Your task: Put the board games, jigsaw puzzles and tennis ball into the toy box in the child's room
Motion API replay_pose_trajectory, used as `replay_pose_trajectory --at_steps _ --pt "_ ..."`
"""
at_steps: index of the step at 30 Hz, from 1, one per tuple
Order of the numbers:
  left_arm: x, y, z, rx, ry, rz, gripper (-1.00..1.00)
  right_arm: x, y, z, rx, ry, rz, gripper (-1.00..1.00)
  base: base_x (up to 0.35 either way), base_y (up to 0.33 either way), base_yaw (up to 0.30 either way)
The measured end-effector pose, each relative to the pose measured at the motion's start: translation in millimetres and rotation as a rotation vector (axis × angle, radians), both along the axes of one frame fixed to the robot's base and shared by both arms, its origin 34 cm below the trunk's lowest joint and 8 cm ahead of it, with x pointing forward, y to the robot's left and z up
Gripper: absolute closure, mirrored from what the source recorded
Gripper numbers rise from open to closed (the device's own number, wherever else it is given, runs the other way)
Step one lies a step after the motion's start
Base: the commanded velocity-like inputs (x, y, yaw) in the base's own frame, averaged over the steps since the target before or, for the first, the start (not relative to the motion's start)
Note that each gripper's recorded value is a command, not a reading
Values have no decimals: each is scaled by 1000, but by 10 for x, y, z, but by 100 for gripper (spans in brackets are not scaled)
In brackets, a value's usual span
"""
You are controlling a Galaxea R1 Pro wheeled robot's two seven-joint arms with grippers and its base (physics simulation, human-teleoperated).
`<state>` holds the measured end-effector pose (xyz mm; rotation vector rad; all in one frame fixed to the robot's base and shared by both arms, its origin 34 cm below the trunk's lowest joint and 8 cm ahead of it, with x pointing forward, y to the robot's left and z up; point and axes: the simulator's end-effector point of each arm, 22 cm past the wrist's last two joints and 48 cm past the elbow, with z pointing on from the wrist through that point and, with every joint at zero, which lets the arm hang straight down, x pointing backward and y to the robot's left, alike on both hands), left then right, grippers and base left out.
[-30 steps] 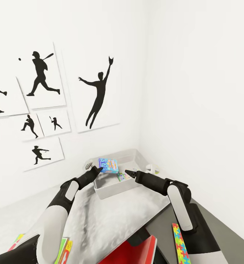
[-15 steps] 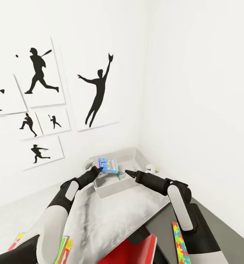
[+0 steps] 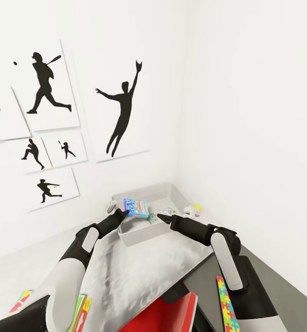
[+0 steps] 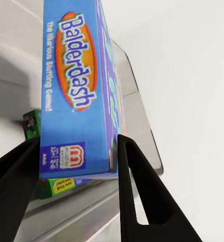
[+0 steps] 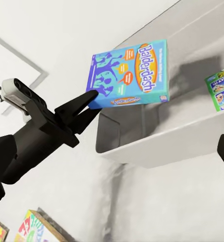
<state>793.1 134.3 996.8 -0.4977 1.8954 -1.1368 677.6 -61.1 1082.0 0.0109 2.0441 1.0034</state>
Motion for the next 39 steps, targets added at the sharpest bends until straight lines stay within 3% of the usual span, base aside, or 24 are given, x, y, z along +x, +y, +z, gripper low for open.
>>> replay_pose_trajectory --at_steps 39 --pt "4 -3 -28 -7 -2 -2 100 -1 34 -44 5 7 1 -100 0 0 0"
